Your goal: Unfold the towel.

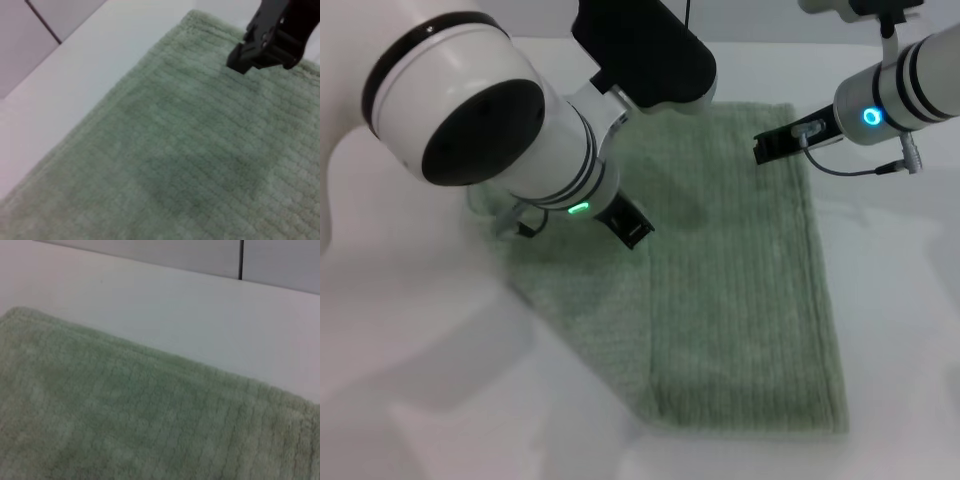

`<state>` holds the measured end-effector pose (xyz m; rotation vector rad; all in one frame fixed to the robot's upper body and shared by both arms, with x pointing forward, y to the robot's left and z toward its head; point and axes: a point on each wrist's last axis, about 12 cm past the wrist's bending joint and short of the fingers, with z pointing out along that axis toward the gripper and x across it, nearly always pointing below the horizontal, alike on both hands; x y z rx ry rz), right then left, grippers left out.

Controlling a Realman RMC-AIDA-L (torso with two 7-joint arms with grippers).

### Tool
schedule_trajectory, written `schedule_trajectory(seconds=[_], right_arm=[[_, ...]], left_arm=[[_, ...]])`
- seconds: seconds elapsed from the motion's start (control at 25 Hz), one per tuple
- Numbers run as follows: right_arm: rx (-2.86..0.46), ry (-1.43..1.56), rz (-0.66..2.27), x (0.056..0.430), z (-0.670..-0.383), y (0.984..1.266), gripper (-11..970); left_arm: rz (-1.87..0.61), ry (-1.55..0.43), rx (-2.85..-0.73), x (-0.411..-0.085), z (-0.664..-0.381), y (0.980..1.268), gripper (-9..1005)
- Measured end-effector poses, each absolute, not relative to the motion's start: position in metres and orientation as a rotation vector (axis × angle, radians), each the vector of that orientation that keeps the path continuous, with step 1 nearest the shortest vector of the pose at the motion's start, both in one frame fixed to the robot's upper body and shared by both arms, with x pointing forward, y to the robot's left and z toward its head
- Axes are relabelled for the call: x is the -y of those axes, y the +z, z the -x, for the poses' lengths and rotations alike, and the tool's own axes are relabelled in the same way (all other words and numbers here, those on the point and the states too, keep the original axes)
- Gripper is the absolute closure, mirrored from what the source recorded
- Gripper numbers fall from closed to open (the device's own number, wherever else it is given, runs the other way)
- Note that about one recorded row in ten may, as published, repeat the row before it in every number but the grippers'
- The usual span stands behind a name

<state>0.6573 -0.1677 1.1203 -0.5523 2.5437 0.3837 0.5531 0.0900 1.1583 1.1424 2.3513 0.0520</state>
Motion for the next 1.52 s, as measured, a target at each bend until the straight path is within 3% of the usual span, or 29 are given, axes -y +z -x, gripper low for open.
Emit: schedule_trajectory(seconds=[0.32,1.52], right_arm=[[-2.564,0.381,0.549,0.169,-0.654,1.112,959],[-2.576,0.377,0.538,0.170,-0.651,1.105,960]], left_arm=[[-1.118,0.087,-2.345,-0.095,-0.548,1.177,998],[-1.086,0.205,-2.519,-0.118,-0.539,1.201,997]])
